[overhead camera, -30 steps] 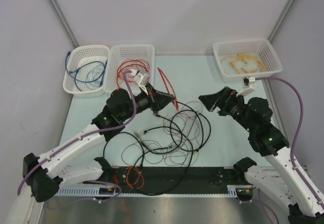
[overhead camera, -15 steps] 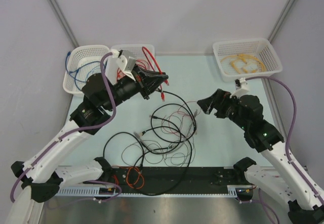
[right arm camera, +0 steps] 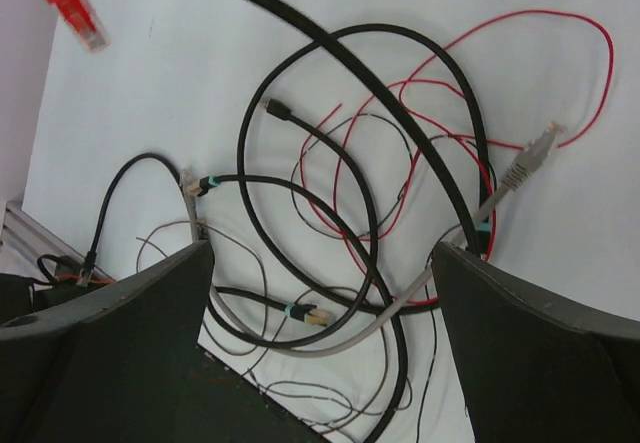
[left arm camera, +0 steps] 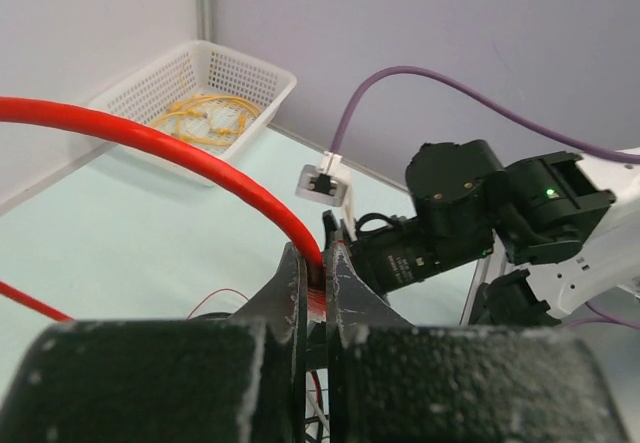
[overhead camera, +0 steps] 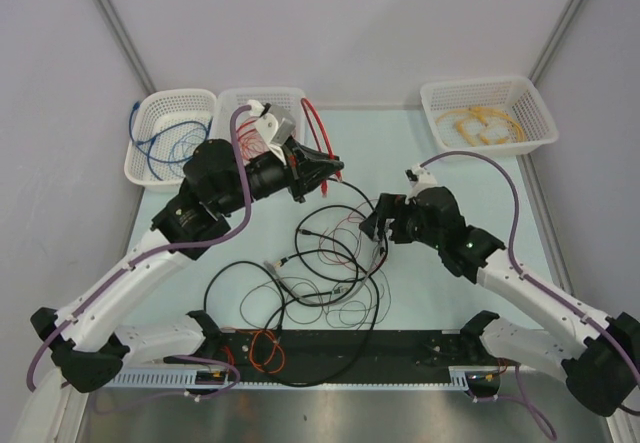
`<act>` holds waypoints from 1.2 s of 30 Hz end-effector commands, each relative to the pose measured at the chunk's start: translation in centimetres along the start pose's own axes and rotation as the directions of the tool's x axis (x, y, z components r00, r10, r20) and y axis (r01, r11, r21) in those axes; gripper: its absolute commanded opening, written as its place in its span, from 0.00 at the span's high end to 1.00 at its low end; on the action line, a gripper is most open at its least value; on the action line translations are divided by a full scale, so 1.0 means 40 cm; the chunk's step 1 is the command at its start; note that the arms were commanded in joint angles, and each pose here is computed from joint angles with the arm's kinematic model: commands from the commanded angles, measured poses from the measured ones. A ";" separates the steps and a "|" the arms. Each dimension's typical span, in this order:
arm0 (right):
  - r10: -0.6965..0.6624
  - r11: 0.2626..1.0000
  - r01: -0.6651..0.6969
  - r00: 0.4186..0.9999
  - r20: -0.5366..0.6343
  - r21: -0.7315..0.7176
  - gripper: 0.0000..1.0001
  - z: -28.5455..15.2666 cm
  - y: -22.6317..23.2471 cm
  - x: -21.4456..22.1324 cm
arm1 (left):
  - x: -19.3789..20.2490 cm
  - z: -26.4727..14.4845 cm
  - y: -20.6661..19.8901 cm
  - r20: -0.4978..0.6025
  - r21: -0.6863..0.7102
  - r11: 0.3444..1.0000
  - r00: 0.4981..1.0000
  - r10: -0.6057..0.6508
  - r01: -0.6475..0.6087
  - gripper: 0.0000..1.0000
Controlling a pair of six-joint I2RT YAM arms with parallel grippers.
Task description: Untangle the cables
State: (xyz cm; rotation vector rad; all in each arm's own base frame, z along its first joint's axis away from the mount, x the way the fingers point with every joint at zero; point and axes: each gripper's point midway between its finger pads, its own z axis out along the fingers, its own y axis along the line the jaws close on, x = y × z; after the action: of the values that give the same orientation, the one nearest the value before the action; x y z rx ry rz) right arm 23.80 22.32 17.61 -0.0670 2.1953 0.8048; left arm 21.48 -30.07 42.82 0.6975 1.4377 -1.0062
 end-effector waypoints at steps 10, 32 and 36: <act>-0.165 0.955 0.094 0.956 0.242 0.281 0.14 0.135 -0.114 -0.109 | -0.075 -0.038 -0.061 0.074 0.063 0.997 0.997 0.035 -0.040 1.00; -0.023 0.982 -0.015 0.981 0.195 0.190 0.46 -0.064 -0.068 -0.039 | 0.038 0.006 0.228 -0.118 -0.363 0.930 0.993 0.021 -0.063 1.00; -0.024 0.983 -0.011 0.982 0.190 0.181 0.35 -0.103 -0.065 -0.024 | 0.061 0.005 0.355 -0.132 -0.469 0.883 0.990 -0.039 -0.028 1.00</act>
State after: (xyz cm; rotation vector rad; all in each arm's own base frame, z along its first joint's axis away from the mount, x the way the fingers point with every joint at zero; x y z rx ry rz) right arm 24.05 18.38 18.41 0.0673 2.0573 0.5590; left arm 30.53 -27.08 37.08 0.5206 1.7038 -0.6686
